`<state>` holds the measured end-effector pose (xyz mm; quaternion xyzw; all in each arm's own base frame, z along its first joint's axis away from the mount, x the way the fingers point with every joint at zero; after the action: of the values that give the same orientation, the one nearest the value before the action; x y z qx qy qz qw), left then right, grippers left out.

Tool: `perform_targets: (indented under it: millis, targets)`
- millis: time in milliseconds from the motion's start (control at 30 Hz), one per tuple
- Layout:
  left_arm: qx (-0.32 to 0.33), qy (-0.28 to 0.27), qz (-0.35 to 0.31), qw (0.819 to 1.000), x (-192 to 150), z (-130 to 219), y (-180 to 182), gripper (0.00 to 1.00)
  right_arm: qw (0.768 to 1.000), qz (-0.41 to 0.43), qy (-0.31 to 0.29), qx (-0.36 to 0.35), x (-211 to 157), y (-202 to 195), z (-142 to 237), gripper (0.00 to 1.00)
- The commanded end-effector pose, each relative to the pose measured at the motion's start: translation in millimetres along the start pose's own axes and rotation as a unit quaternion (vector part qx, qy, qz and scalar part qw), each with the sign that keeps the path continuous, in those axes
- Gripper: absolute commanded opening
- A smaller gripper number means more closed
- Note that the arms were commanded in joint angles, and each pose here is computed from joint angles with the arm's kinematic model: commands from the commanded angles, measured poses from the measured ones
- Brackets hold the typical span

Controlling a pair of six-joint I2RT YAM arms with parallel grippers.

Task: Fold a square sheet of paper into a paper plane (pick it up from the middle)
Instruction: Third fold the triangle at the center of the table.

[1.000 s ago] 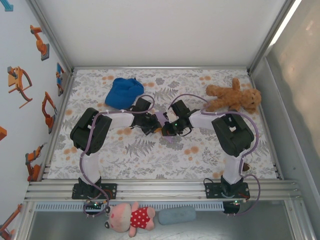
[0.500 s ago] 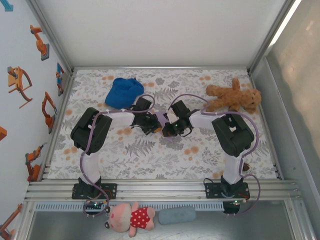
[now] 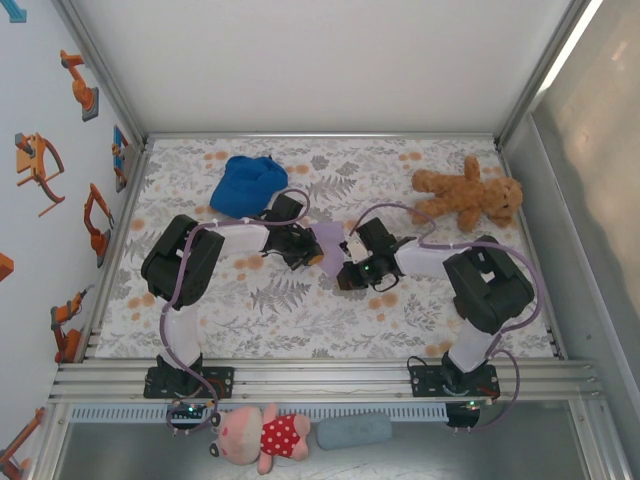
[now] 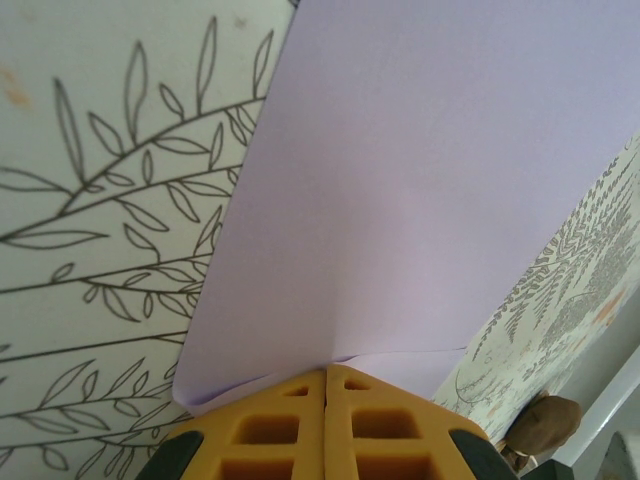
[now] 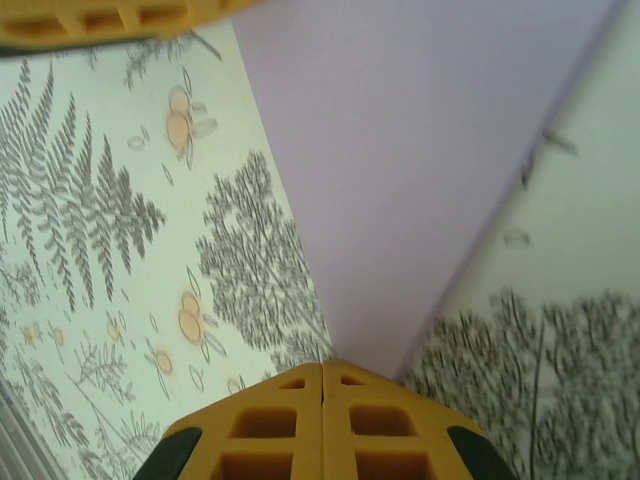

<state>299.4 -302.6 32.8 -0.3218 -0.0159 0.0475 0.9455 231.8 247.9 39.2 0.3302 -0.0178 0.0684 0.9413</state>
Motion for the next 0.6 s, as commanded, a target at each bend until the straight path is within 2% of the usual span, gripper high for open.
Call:
perform_targets:
  millis: [0, 233, 367, 567]
  targets:
    - [0.141, 0.045, 0.048, 0.988, -29, -20, 77, 0.07, 0.998, -0.046, 0.023, -0.031, -28, -22, 1, 0.0]
    - [0.121, 0.039, 0.033, 0.991, -24, -16, 62, 0.07, 0.998, -0.01, -0.044, 0.033, -4, 18, 28, 0.0]
    - [0.113, 0.036, 0.027, 0.993, -22, -15, 54, 0.07, 0.998, -0.012, -0.041, 0.041, 14, 23, 17, 0.0]
    - [0.102, 0.031, 0.02, 0.994, -19, -13, 47, 0.07, 0.999, -0.024, -0.039, 0.013, 29, 13, 0, 0.0]
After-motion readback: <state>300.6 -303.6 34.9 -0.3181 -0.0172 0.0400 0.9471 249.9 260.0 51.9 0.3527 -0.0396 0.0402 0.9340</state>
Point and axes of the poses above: each hand's point on the last joint's axis, 136 mm out from that joint toward the fingers, its own z axis back along the fingers, its own y axis along the line the jaws close on, x = y × z, the point moved 3 cm from there along z, back along the fingers, and after that the axes turned 13 degrees about -z, right-handed, at the moved point
